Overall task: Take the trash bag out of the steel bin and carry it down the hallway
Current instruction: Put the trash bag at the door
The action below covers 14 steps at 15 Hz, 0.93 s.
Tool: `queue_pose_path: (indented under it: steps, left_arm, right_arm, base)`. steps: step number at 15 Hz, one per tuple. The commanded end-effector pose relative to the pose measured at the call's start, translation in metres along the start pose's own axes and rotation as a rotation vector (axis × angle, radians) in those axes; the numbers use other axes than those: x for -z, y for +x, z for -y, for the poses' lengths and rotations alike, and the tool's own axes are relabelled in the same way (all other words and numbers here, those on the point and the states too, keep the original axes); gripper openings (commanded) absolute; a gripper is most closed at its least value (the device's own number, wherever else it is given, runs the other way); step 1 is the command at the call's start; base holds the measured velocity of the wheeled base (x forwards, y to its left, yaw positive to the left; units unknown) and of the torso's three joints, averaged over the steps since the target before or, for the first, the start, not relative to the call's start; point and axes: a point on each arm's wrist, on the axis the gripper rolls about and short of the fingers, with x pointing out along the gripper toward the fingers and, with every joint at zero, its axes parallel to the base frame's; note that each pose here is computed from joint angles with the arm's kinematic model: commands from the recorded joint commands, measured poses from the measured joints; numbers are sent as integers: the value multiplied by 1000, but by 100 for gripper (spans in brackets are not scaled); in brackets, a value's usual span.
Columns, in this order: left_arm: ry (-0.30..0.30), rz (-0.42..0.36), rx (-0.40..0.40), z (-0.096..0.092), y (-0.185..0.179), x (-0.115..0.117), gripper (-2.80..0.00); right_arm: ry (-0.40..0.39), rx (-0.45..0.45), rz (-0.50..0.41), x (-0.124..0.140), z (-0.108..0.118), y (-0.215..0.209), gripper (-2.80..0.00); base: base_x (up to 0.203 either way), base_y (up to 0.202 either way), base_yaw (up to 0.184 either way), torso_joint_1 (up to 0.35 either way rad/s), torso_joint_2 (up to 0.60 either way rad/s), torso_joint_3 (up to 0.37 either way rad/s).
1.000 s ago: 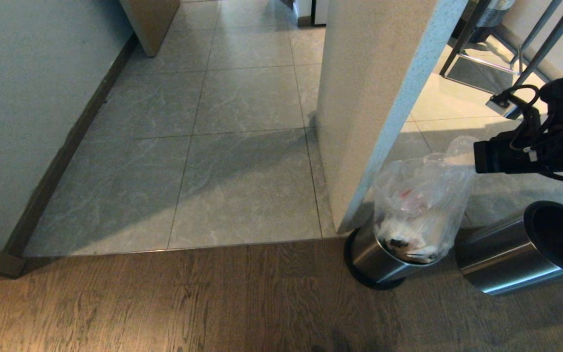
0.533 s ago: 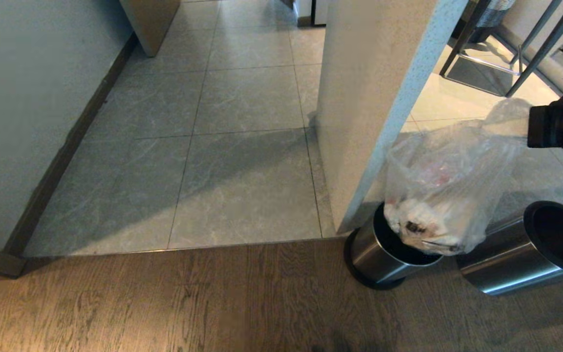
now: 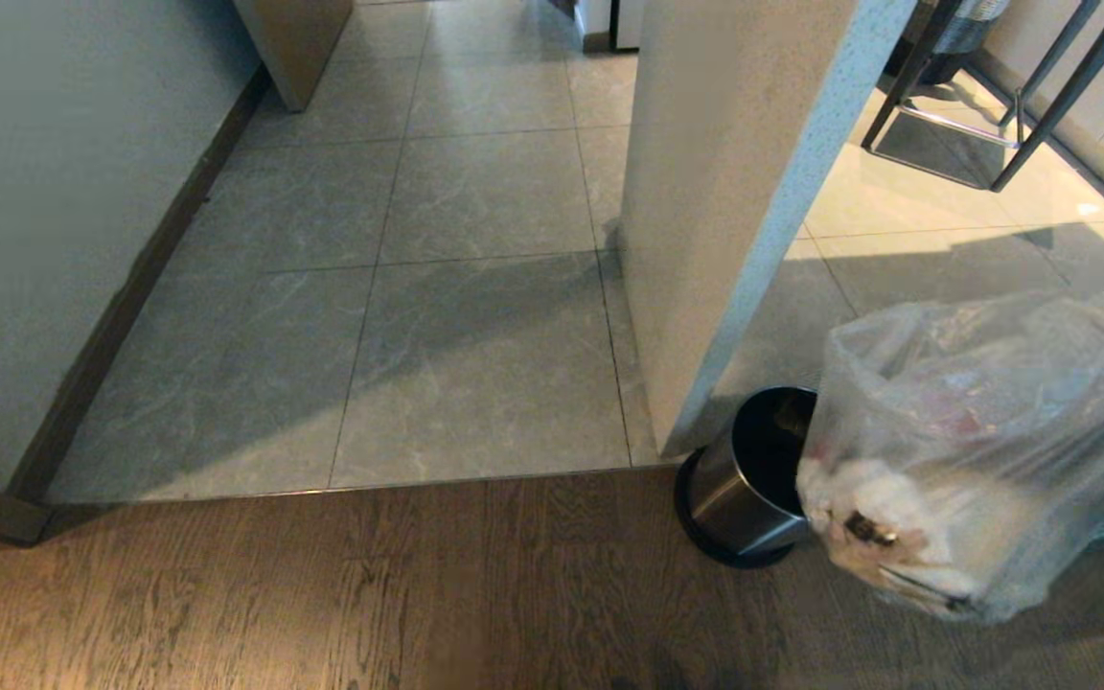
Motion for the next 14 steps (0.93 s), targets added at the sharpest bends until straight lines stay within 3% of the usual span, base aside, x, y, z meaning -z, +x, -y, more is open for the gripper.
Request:
queue_pose_path:
  steps: [1,4,9,10,14]
  left_arm:
    - [0,0,0,0,0,0,-280]
    - [0,1,0,0,0,0,-280]
    - [0,0,0,0,0,0,-280]
    - [0,1,0,0,0,0,-280]
    - [0,0,0,0,0,0,-280]
  right_arm:
    - [-13,2,71,29,-18,-43,-280]
    - [-2,41,85,94,-28,-73,-280]
    - [-4,197,81,214,-20,-77,-280]
    - [-10,231,91,230,-17,-72,-280]
    - [-126,272,319,248,-15,-73,-280]
  base:
    - [0,0,0,0,0,0]
    - [0,0,0,0,0,0]
    - [0,0,0,0,0,0]
    - [0,0,0,0,0,0]
    - [0,0,0,0,0,0]
